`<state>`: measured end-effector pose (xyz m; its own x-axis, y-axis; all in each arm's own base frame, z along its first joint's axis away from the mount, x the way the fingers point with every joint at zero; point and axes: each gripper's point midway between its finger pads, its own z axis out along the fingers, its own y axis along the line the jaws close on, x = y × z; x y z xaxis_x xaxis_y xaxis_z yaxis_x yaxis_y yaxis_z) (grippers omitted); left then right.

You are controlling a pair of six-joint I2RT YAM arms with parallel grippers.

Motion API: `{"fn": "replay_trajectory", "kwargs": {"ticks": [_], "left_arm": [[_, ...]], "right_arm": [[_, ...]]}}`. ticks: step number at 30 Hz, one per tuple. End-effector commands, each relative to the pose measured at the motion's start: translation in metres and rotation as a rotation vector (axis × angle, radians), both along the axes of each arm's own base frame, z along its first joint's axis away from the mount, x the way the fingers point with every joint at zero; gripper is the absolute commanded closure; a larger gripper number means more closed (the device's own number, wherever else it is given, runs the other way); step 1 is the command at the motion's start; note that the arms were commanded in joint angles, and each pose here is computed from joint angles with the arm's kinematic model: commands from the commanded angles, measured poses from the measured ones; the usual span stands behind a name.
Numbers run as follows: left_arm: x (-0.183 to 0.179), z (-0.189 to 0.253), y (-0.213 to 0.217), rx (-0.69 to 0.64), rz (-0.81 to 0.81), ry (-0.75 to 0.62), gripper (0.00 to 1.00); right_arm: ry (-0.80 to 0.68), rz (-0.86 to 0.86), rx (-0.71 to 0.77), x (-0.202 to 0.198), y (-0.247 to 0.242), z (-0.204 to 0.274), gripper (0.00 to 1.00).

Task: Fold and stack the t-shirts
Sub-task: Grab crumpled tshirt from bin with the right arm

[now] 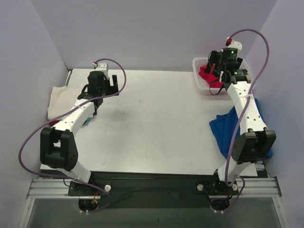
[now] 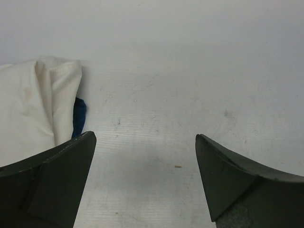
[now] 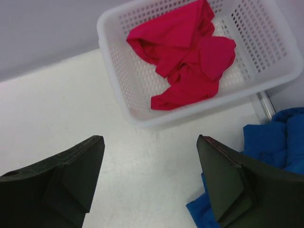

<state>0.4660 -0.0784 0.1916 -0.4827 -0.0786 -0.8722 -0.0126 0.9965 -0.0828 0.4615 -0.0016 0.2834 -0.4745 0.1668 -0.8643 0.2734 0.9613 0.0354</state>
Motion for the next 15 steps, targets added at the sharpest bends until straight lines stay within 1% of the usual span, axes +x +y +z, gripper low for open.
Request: {"fn": "replay_trajectory", "kwargs": {"ticks": [1, 2, 3, 7, 8, 9, 12, 15], "left_arm": [[0.013, 0.026, 0.000, -0.009, 0.002, -0.062, 0.03], [0.012, 0.026, -0.001, -0.012, 0.001, -0.059, 0.03], [0.012, 0.026, 0.000, -0.013, 0.003, -0.057, 0.03], [0.010, 0.027, -0.003, -0.028, -0.004, -0.054, 0.02], [0.009, 0.024, -0.003, -0.030, -0.006, -0.046, 0.03], [0.007, 0.023, -0.003, -0.030, -0.005, -0.041, 0.02], [0.002, 0.024, -0.004, -0.030, -0.015, -0.038, 0.03], [-0.007, 0.017, -0.002, -0.026, -0.019, -0.007, 0.03]], "right_arm": [[-0.004, -0.093, 0.045, 0.031, -0.020, 0.008, 0.21], [0.003, -0.109, 0.049, 0.037, -0.027, 0.008, 0.23], [-0.009, -0.112, 0.057, 0.052, -0.029, 0.012, 0.24], [0.017, -0.130, 0.058, 0.079, -0.037, -0.001, 0.24], [0.021, -0.166, 0.055, 0.083, -0.054, -0.006, 0.24], [0.031, -0.172, 0.057, 0.094, -0.058, -0.016, 0.24], [0.050, -0.195, 0.071, 0.111, -0.072, -0.039, 0.23], [0.061, -0.220, 0.098, 0.135, -0.088, -0.078, 0.23]]}}
